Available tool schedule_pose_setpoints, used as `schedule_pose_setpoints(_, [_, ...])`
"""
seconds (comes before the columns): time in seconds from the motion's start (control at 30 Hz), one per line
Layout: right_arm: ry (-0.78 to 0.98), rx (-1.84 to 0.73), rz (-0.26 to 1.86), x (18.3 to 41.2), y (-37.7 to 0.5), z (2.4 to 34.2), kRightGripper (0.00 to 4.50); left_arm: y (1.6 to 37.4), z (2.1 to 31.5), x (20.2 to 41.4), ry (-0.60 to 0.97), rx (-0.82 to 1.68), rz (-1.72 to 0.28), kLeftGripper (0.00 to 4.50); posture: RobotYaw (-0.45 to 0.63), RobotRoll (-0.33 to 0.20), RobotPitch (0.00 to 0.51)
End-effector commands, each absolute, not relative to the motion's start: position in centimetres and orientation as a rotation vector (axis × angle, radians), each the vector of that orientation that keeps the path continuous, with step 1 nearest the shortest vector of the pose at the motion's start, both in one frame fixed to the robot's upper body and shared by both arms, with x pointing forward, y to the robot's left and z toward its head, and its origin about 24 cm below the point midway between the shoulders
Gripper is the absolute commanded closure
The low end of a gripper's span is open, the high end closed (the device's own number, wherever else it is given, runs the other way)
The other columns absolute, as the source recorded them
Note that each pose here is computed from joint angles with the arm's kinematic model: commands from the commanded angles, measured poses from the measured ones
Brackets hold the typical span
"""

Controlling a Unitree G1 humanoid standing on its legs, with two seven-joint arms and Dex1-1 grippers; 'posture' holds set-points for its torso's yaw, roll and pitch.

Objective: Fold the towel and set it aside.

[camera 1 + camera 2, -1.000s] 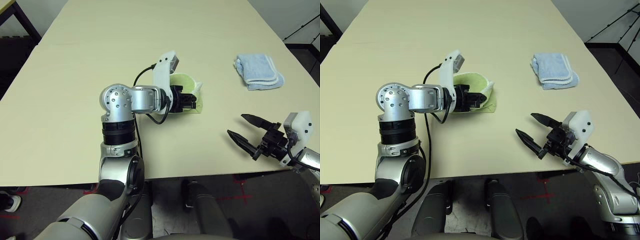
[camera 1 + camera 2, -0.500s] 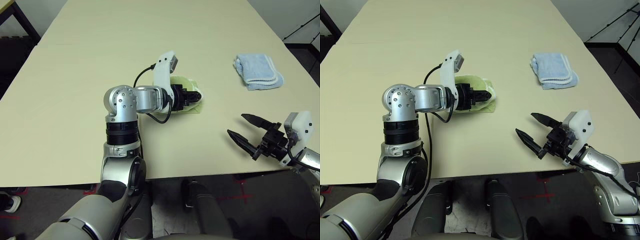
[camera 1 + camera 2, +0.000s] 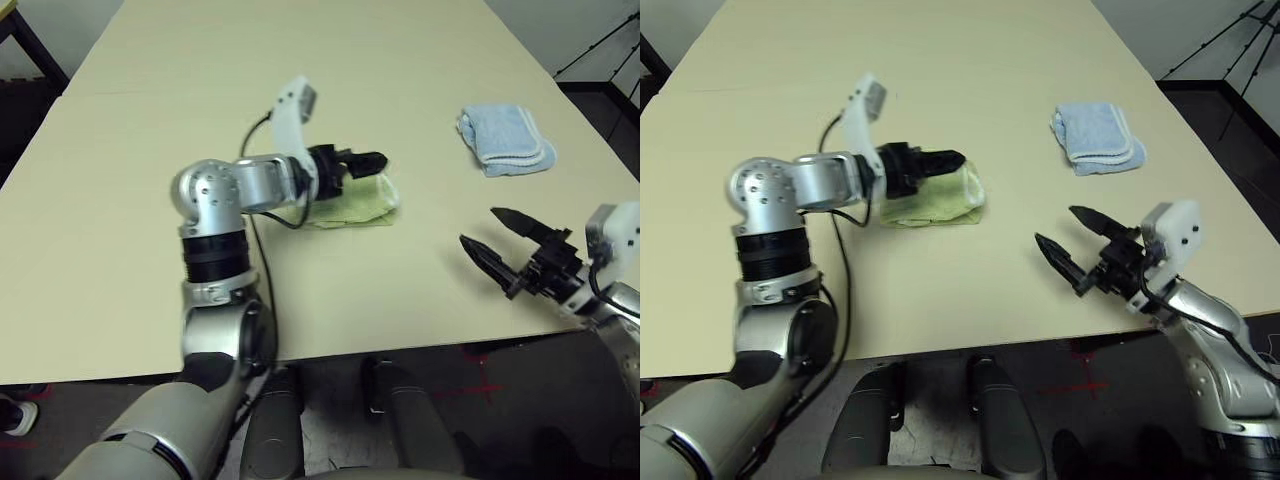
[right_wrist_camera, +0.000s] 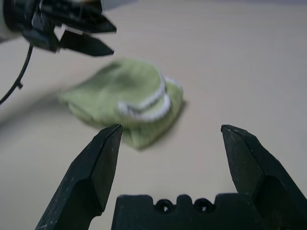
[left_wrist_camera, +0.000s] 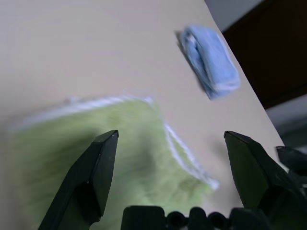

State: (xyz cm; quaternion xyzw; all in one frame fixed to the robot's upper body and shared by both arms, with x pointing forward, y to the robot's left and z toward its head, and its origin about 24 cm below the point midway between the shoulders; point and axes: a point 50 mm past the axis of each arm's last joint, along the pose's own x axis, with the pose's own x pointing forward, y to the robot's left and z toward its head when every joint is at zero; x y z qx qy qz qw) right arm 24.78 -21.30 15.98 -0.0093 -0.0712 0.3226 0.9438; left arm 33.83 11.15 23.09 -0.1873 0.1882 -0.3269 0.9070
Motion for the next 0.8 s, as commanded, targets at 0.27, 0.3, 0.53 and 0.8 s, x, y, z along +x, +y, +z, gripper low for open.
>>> schedule_pose_setpoints(0.27, [-0.144,0.019,0.633,27.4,-18.1,17.2,0.63,12.6,22.9,33.0,0.212,-0.271,-0.68,0.0,0.09,0.0,0.18])
schedule_pose_setpoints(0.3, [-0.146,0.019,0.635,27.6,-17.9,17.3,0.98,12.7,22.8,33.0,0.202,-0.262,-0.687,0.0,0.09,0.0,0.178])
schedule_pose_setpoints(0.53, [-0.157,0.028,0.659,28.9,-15.2,17.4,3.69,13.3,21.7,32.1,0.147,-0.195,-0.75,0.0,0.1,0.0,0.169])
schedule_pose_setpoints(0.8, [-0.137,0.025,0.709,29.3,-13.0,16.6,4.5,13.0,19.5,31.0,0.136,-0.066,-0.802,0.38,0.11,0.0,0.169])
